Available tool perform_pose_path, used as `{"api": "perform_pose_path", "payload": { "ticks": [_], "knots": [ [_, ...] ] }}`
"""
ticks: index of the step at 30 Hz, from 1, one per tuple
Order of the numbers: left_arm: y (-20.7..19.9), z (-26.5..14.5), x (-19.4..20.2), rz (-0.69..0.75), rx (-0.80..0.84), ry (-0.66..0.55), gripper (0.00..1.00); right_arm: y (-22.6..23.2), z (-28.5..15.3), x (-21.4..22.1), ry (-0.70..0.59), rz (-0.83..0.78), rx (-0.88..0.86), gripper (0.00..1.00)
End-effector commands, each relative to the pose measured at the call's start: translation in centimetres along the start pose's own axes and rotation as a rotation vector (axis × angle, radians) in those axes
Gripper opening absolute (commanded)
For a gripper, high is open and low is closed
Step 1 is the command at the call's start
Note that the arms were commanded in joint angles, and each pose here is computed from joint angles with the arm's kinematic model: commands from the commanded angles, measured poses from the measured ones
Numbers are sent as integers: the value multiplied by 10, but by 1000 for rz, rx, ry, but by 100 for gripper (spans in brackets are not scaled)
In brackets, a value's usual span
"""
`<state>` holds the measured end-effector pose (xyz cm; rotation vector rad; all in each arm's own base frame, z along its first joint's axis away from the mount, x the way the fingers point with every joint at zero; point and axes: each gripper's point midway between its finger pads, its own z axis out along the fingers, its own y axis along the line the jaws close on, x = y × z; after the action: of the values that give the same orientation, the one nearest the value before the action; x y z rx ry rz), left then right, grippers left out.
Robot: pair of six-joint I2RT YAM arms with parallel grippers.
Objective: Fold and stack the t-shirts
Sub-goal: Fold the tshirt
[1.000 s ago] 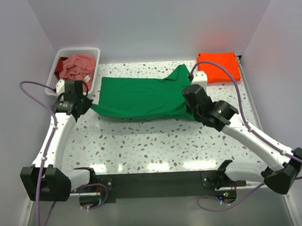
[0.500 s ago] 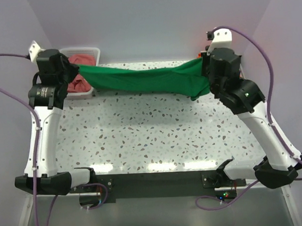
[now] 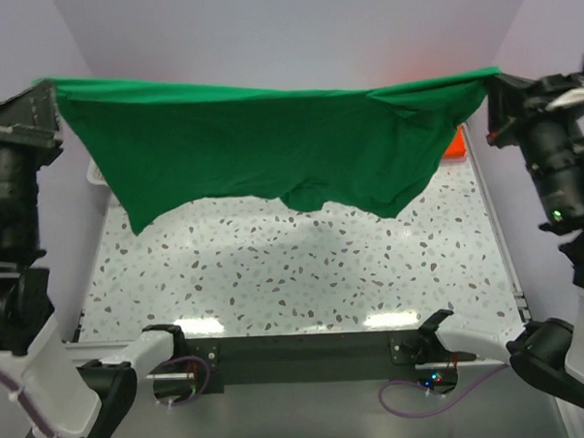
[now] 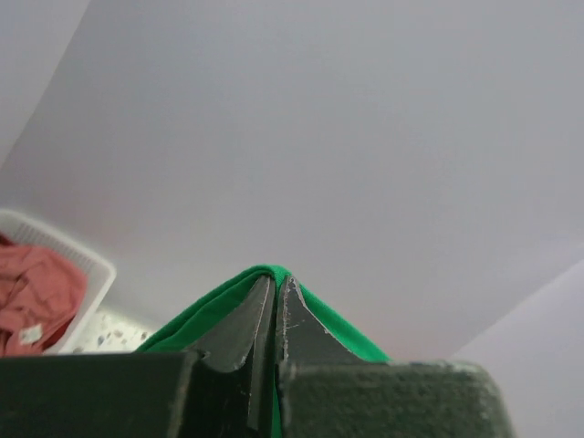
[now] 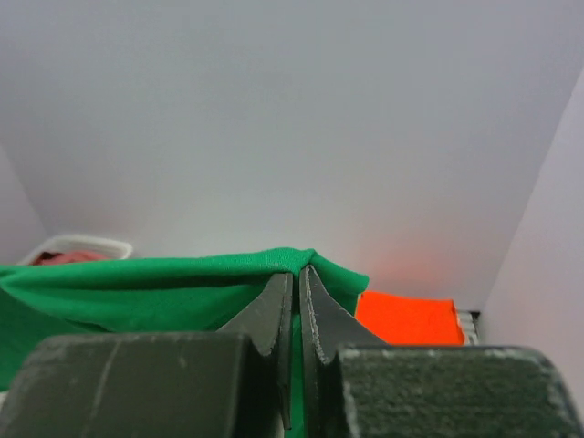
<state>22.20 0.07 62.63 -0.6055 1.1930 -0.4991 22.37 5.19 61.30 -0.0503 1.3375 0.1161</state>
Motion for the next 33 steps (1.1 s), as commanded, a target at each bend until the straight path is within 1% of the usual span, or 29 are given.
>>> {"api": "perform_pose_path", "payload": {
  "ticks": [1,4,7,10,11,12,13,14,15,16,17,18,19,20,22,23,24,25,26,27,28,29,30,31,32,33],
  "knots": [
    [-26,-36,-32,36,110,-59,0,-6,-37,-41,-117,16,-97,0],
    [-29,-43,-31,30,135,-54,0,-6,-44,-49,-140,27,-118,0],
    [-27,-33,-17,34,138,-10,0,-10,-39,-51,-150,14,-83,0],
    [-26,-16,3,35,144,56,0,-10,-22,-43,-131,-21,-38,0],
    [-18,-6,19,38,124,97,0,-10,-15,-39,-119,-36,-20,0],
    [-15,3,27,35,121,109,0,-11,-2,-24,-78,-78,24,0],
    [-8,12,39,34,105,132,0,-12,6,-21,-80,-85,55,0],
    [12,27,66,43,55,188,0,-13,14,-13,-62,-124,87,0],
    [19,37,76,38,39,197,0,-12,30,14,1,-173,134,0],
    [33,48,93,37,0,220,0,-14,39,15,-18,-177,179,0],
    [62,59,130,48,-67,292,0,-14,47,27,6,-227,205,0],
    [72,68,144,33,-84,296,0,-11,63,60,78,-284,245,0],
    [88,75,163,35,-108,321,0,-8,71,69,80,-294,262,0],
    [114,83,198,36,-141,364,0,-5,80,85,108,-323,263,0],
    [143,92,238,39,-185,419,0,6,104,138,189,-368,241,0],
    [164,95,263,46,-210,447,0,9,112,157,218,-357,227,0],
    [176,98,278,52,-231,467,0,10,119,185,267,-366,217,0],
    [202,103,307,72,-284,517,0,13,135,217,316,-348,205,0],
    [213,108,319,87,-309,533,0,13,142,236,348,-343,191,0],
    [226,113,332,103,-343,554,0,15,149,264,396,-344,175,0],
    [255,118,361,130,-415,608,0,9,159,280,416,-331,179,0],
    [262,129,369,146,-434,613,0,17,174,322,487,-328,143,0],
    [276,130,382,161,-479,650,0,19,185,335,503,-319,137,0],
    [302,133,411,181,-545,709,0,13,193,351,536,-319,151,0],
    [300,147,412,184,-548,703,0,14,205,398,620,-336,148,0],
    [309,150,421,185,-580,717,0,15,221,395,607,-325,156,0]
  ]
}}
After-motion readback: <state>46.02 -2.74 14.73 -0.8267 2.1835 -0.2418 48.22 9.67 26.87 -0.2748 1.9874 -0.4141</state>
